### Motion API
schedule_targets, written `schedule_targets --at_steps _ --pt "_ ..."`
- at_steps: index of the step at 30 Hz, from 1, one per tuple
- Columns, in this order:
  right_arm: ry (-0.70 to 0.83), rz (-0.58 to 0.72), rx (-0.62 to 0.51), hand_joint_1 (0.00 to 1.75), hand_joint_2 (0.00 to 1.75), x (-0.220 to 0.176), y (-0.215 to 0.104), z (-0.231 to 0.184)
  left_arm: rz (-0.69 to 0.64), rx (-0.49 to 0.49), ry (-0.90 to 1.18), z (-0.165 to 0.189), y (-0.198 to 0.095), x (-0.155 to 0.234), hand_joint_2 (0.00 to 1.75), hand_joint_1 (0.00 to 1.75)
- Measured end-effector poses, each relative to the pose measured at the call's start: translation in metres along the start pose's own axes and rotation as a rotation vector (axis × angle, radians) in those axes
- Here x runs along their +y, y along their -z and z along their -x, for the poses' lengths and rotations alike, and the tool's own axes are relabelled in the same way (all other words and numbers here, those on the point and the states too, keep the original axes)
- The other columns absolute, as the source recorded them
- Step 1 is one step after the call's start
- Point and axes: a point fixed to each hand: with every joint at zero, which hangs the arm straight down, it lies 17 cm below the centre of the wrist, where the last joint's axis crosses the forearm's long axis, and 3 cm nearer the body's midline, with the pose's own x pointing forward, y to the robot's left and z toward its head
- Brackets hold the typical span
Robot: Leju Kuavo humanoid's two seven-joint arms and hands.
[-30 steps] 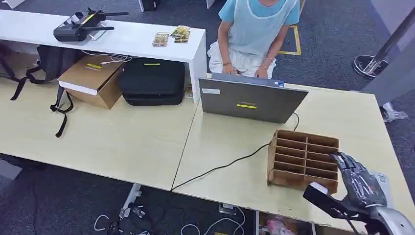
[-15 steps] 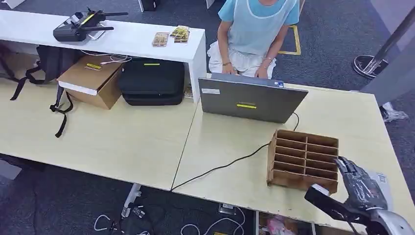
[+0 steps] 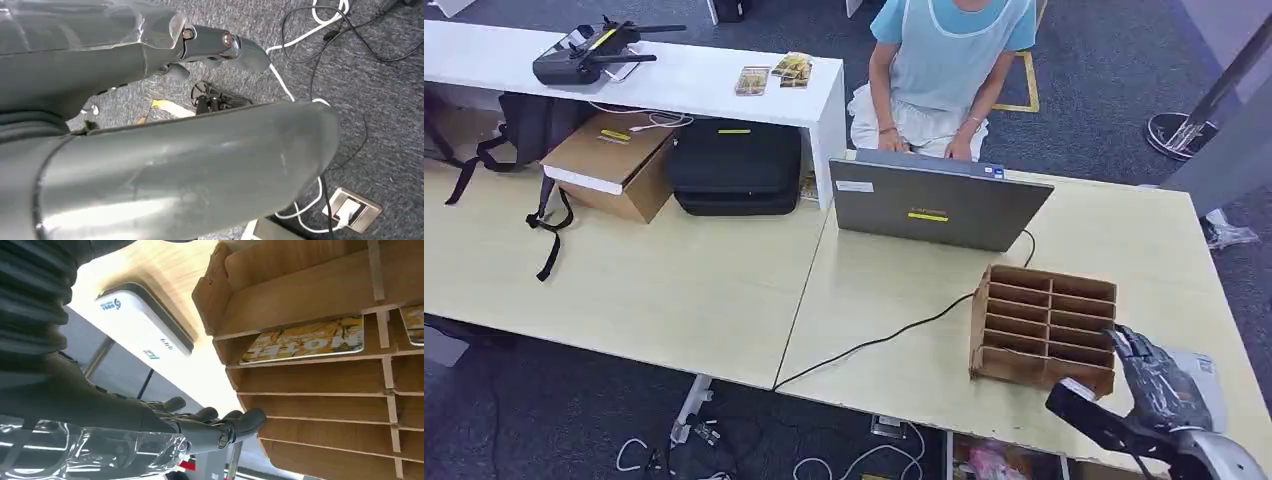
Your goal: Pass the card to the sensor for recognition and then transmit it.
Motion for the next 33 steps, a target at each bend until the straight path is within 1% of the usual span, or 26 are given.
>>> schedule_targets --at_steps 11,12,13,14,15,21,23,24,25,26,28,33 --pt "0.019 0.027 -0.006 0.00 1.75 -0.006 0.008 -0.008 -0.003 -0.007 0.023 -0.005 0.000 0.005 0.00 0.00" --pt "0.021 0.027 -0.007 0.05 1.75 -0.006 0.008 -0.009 -0.003 -0.009 0.024 -0.006 0.000 0.005 0.00 0.00" --pt "0.023 0.029 -0.007 1.06 1.75 -0.007 0.009 -0.009 -0.003 -0.009 0.024 -0.006 0.000 0.005 0.00 0.00" --pt "0.025 0.030 -0.008 1.71 1.75 -0.007 0.009 -0.010 -0.003 -0.010 0.024 -0.006 0.000 0.005 0.00 0.00" --pt "0.027 0.031 -0.009 1.75 1.75 -0.008 0.010 -0.011 -0.003 -0.010 0.024 -0.006 0.000 0.005 0.00 0.00" --pt "0.036 0.036 -0.013 1.75 1.75 -0.010 0.015 -0.016 -0.004 -0.009 0.018 -0.006 0.000 0.005 0.00 0.00" --pt "0.038 0.046 -0.013 1.71 1.75 -0.014 0.017 -0.017 -0.004 -0.009 0.018 -0.006 0.000 0.005 0.00 0.00" --pt "0.039 0.050 -0.013 1.75 1.75 -0.015 0.018 -0.017 -0.004 -0.010 0.019 -0.006 0.000 0.005 0.00 0.00" --pt "0.039 0.053 -0.013 1.75 1.75 -0.017 0.019 -0.017 -0.004 -0.010 0.019 -0.006 0.000 0.005 0.00 0.00" --pt "0.040 0.055 -0.013 1.69 1.75 -0.017 0.019 -0.017 -0.004 -0.010 0.019 -0.006 0.000 0.005 0.00 0.00" --pt "0.042 0.059 -0.013 1.66 1.75 -0.018 0.019 -0.017 -0.004 -0.010 0.021 -0.006 0.000 0.004 0.00 0.00" --pt "0.045 0.059 -0.011 1.68 1.75 -0.017 0.019 -0.016 -0.002 -0.010 0.022 -0.007 0.000 0.002 0.00 0.00"
